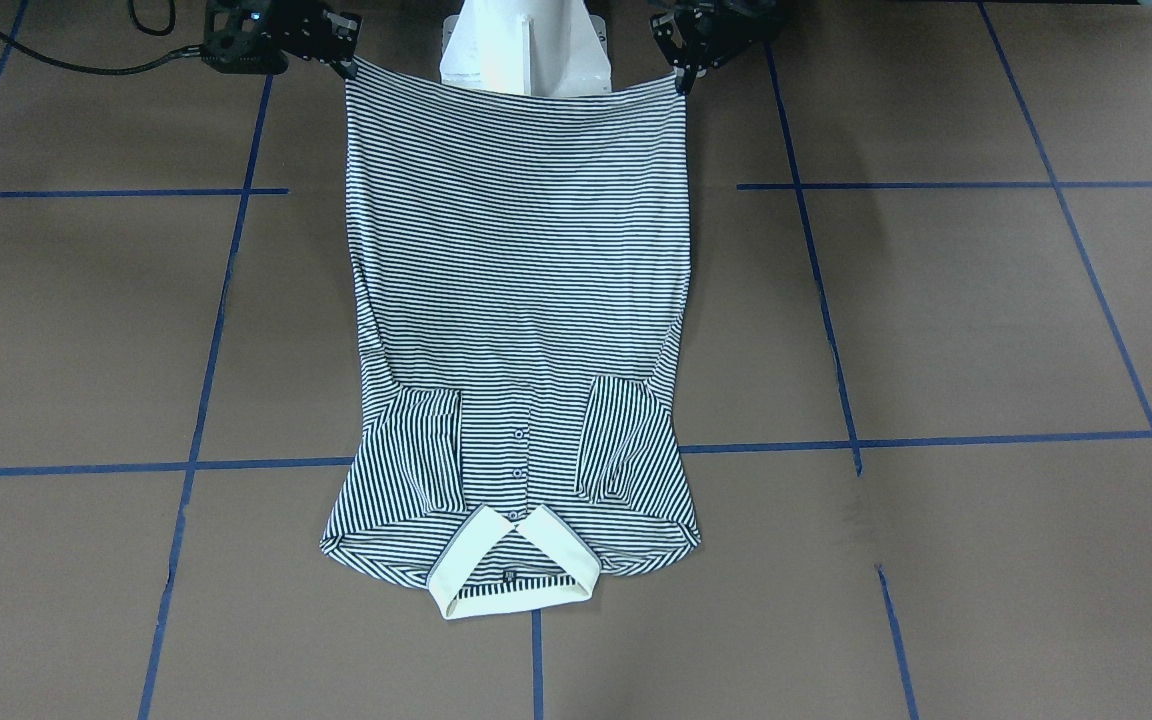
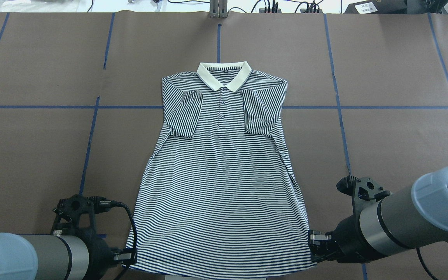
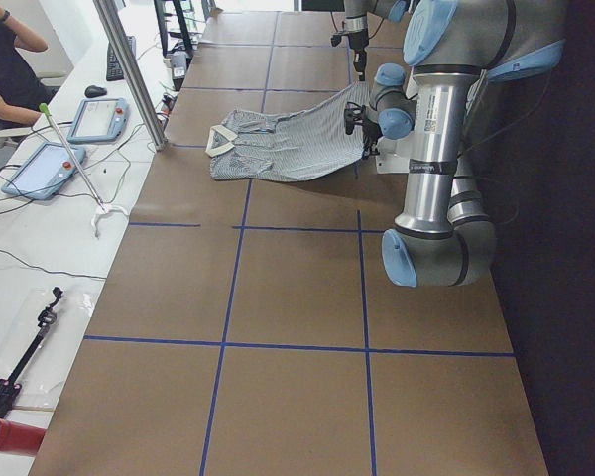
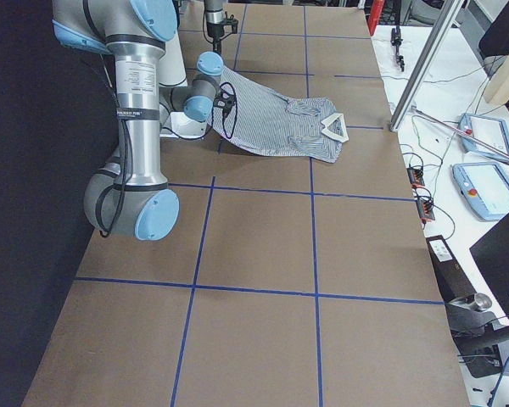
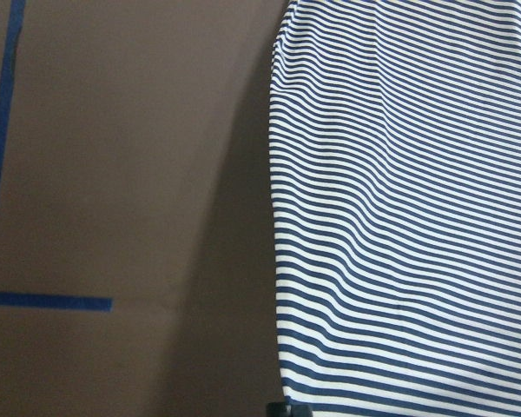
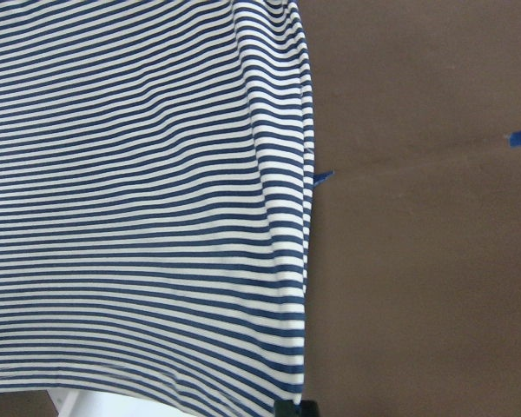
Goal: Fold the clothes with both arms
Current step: 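Lift the hem with both grippers and fold it toward the collar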
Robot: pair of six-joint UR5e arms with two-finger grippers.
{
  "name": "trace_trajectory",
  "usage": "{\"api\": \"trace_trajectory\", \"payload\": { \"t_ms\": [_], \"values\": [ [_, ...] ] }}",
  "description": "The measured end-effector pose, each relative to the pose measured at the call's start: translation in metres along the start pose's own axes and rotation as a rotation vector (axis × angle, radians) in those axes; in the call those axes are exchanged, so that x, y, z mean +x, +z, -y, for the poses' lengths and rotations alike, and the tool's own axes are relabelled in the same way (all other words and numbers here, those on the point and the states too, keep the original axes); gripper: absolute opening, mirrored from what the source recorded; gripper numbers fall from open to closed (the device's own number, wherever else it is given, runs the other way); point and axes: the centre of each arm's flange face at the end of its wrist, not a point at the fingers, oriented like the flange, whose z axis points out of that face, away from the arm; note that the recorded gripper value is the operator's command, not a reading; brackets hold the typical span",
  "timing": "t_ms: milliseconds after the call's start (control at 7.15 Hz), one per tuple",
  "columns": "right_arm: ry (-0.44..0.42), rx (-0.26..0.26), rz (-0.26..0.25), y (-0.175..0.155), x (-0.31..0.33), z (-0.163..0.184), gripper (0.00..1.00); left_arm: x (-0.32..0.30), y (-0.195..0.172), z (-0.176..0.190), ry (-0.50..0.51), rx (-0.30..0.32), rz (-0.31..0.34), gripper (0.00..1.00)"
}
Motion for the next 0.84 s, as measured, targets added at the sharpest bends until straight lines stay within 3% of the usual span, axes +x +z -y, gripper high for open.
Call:
{"api": "trace_trajectory", "payload": {
  "t_ms": [140,419,559,839],
  "values": [
    [-0.009,-0.010,0.007,-0.003,-0.002,-0.005,0.00,0.011,-0.007,-0.011,0.010,-0.025,-0.031,0.00],
    [-0.049,0.045,0.056,-0.022,-0.015,0.015,0.00,0.019,-0.009,-0.013,0.014,-0.033,-0.050,0.00],
    [-0.077,0.101,0.078,-0.030,-0.024,0.037,0.00,0.021,-0.010,0.002,0.014,0.000,-0.051,0.00],
    [-0.108,0.243,0.082,-0.040,-0.036,0.104,0.00,0.017,-0.005,0.082,0.003,0.146,-0.010,0.00]
  ]
}}
